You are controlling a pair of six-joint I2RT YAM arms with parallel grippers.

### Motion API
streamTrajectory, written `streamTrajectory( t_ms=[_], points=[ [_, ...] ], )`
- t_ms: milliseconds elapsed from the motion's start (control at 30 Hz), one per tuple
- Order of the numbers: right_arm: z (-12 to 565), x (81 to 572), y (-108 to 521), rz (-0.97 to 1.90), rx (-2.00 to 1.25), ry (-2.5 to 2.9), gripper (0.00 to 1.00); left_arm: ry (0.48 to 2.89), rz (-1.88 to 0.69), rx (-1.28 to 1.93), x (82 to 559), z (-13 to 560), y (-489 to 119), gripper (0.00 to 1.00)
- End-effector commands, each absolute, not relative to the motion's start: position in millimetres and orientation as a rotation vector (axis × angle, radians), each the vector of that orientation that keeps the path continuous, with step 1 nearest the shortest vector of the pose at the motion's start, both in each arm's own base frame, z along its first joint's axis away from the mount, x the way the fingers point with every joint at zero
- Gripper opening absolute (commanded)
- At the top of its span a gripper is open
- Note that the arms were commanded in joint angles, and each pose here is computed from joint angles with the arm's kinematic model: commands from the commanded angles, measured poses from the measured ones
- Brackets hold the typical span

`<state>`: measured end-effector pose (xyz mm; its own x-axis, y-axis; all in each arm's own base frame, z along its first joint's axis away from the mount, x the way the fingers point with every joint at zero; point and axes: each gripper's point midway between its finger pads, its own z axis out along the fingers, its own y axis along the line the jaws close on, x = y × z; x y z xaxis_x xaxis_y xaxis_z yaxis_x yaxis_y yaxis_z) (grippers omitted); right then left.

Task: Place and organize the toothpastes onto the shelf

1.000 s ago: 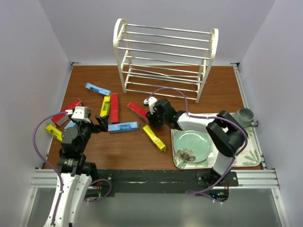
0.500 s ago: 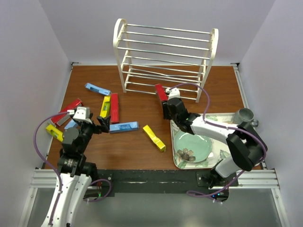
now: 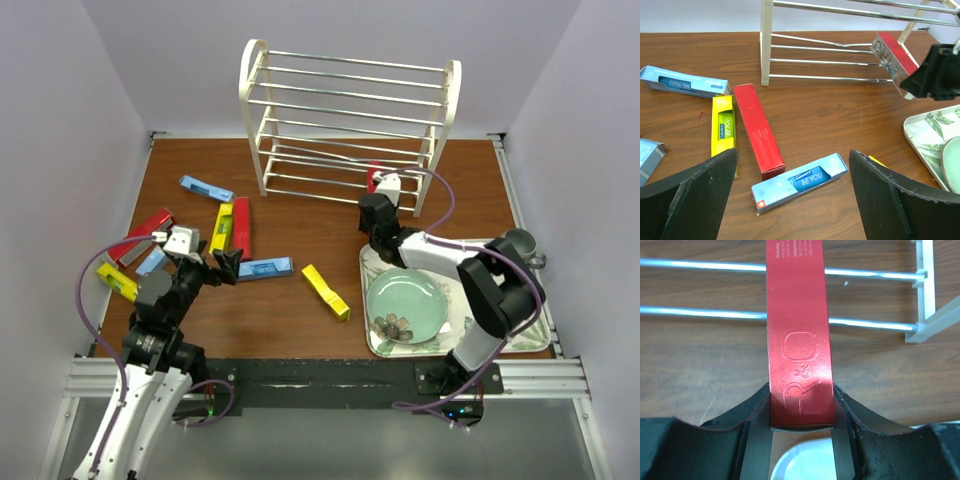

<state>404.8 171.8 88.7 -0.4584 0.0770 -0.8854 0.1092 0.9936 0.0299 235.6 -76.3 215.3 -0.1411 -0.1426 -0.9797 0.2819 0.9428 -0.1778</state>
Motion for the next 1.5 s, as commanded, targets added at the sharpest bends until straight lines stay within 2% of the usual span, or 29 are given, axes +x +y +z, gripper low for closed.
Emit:
streamTrajectory(
  t_ms=[0, 833, 1467],
  points=[
    [142.2, 447.0, 169.4, -0.021, 0.282, 1.847, 0.13, 1.645, -0.376, 0.123, 236.4, 226.1, -80.5, 0.98],
    [118.0, 495.3, 156.9, -0.044, 0.262, 1.842, 0.17, 1.681, -0.424, 0.163, 235.0, 218.0, -95.1, 0.97],
    [108.3, 500.6, 149.7, -0.06, 0.21, 1.888, 0.3, 1.685, -0.428, 0.165, 235.3, 217.7, -96.1, 0.97]
  ],
)
